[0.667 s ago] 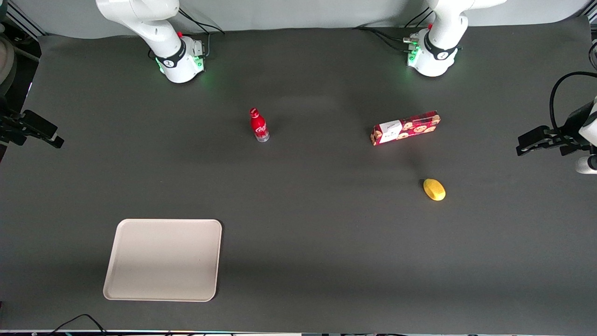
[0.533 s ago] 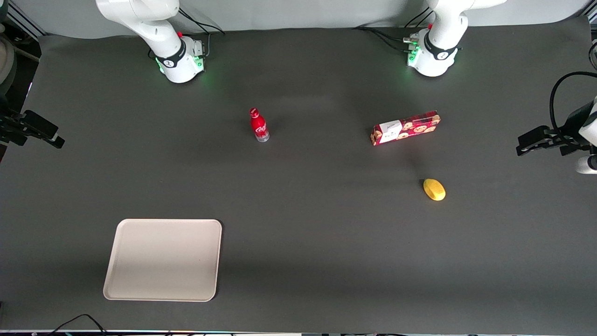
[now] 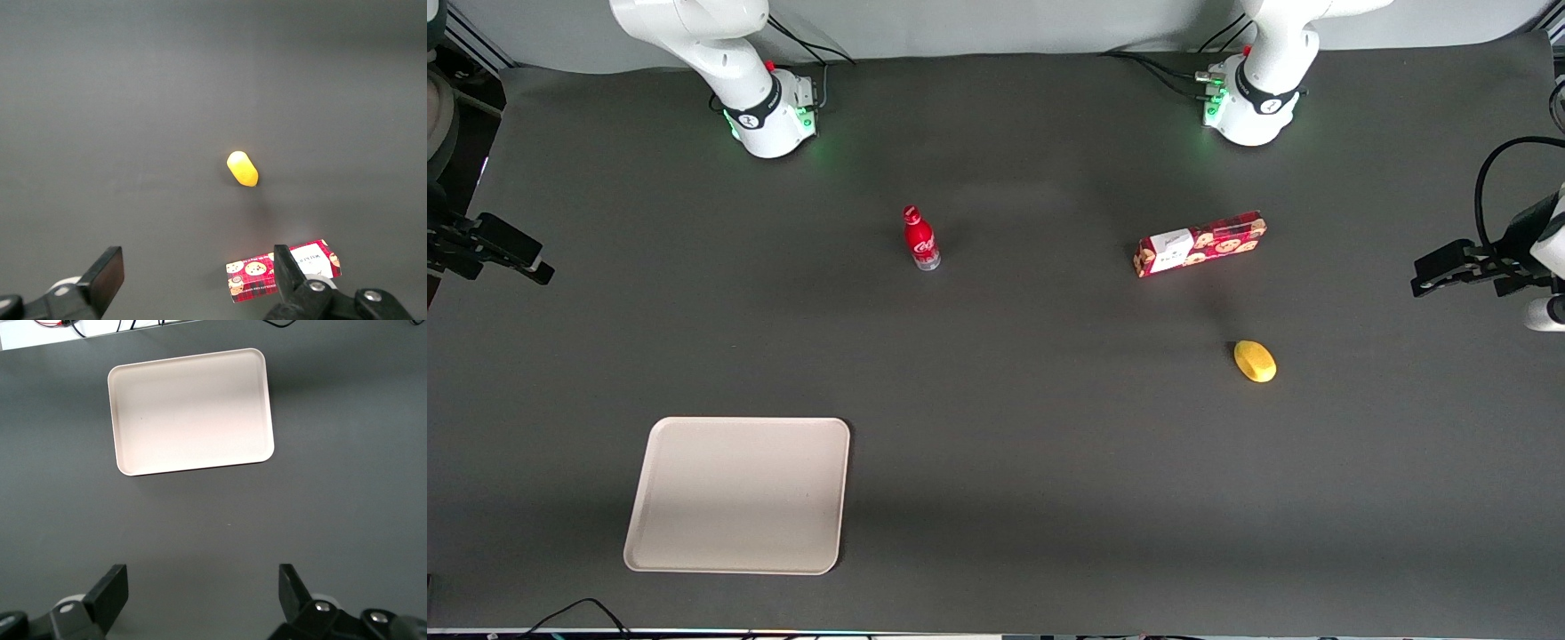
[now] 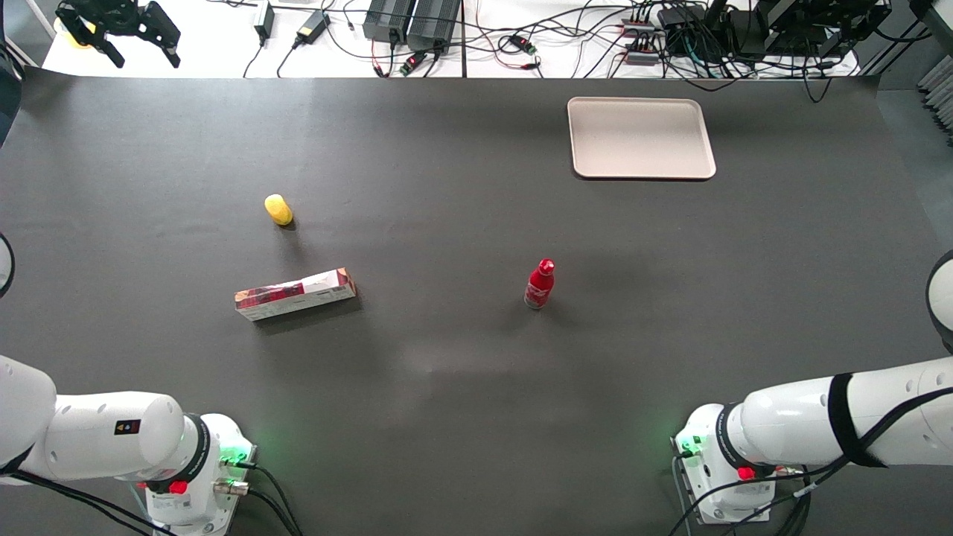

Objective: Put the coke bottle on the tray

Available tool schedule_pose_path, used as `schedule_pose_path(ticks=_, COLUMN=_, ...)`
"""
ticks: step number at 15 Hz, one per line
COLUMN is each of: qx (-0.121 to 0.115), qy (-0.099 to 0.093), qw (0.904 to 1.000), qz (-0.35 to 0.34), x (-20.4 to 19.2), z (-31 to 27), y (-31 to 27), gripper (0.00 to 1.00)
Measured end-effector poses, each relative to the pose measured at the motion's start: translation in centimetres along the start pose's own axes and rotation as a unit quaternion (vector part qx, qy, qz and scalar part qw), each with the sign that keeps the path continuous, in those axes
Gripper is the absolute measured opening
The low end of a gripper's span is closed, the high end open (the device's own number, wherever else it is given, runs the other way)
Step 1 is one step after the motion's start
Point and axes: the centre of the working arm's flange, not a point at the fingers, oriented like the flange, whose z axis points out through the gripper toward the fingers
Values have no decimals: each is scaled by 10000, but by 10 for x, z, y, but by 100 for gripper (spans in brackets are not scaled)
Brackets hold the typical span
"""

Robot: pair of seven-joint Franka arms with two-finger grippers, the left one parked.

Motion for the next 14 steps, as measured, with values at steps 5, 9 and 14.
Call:
schedule_pose_path(ticks=5, qx=13, qy=-346, qw=9994, qz=-4, x=-6, z=10, y=-1, gripper=100)
schedule_pose_path(ticks=9, qx=130, qy=-499, qw=9987, qz=-11, x=-12, z=23, y=-30, gripper=100)
schedule_pose_path(ticks=14, qx=280, qy=-670, qw=9972, qz=180, x=-27, z=42, y=-89, gripper=100)
